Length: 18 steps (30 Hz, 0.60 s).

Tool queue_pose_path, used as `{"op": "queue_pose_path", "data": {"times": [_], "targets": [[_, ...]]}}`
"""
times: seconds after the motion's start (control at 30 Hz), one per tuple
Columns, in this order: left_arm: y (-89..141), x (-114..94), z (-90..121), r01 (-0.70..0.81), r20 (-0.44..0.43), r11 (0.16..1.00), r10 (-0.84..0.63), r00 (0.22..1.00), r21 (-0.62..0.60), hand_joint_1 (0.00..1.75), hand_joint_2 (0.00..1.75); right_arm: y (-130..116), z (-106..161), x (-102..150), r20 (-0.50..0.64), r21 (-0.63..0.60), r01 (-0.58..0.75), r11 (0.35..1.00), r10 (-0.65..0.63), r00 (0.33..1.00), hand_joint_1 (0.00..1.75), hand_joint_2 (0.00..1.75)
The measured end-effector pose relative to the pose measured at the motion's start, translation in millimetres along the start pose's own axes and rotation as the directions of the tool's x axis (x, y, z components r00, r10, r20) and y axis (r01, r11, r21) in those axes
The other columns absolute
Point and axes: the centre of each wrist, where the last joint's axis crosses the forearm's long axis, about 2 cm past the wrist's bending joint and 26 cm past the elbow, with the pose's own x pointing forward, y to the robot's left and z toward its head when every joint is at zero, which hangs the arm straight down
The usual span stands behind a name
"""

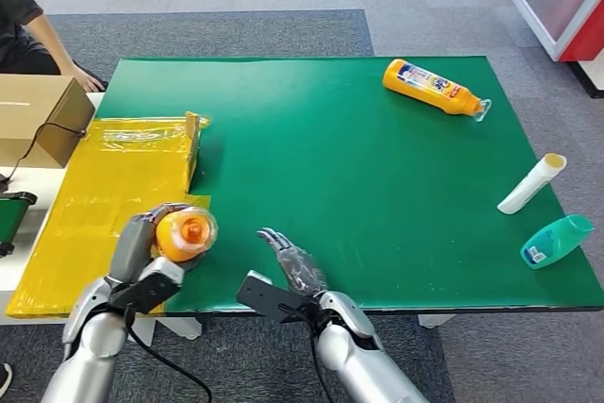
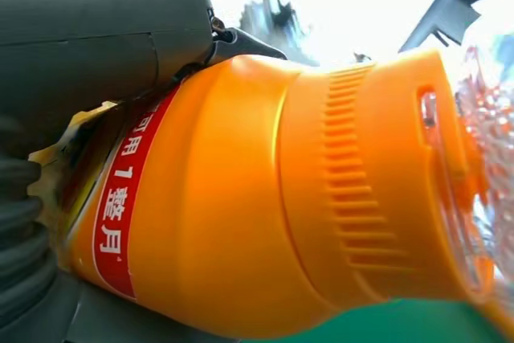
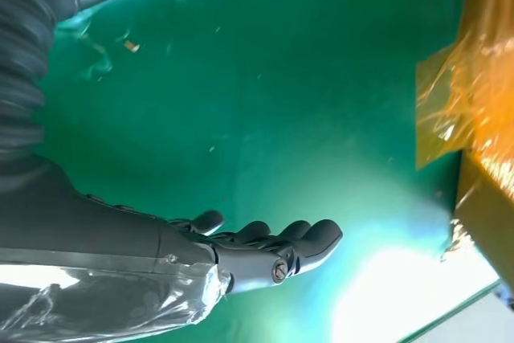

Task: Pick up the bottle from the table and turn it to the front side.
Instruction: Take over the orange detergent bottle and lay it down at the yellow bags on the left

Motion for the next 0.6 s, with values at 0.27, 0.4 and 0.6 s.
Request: {"op": "queue_pose_path", "data": {"times": [0.27, 0.4, 0.6], "targets": [[49.1, -6.0, -21.6, 0.691, -0.198, 0.723, -0.68, 0.706, -0.016, 1.75, 1.75, -18.2, 15.0, -7.9, -0.029, -0.037, 0.044, 0.998, -0.045, 0.999, 0.0, 1.75], [64.8, -38.6, -28.8, 0.744, -0.241, 0.665, -0.734, 0.635, -0.064, 1.75, 1.75, -17.7, 19.4, -11.1, -0.023, -0.034, 0.06, 0.998, -0.061, 0.998, 0.0, 1.75], [71.2, -66.1, -29.4, 0.752, -0.273, 0.646, -0.753, 0.599, -0.131, 1.75, 1.75, -16.9, 22.0, -14.0, -0.026, -0.035, 0.069, 0.997, -0.07, 0.997, 0.0, 1.75]]}}
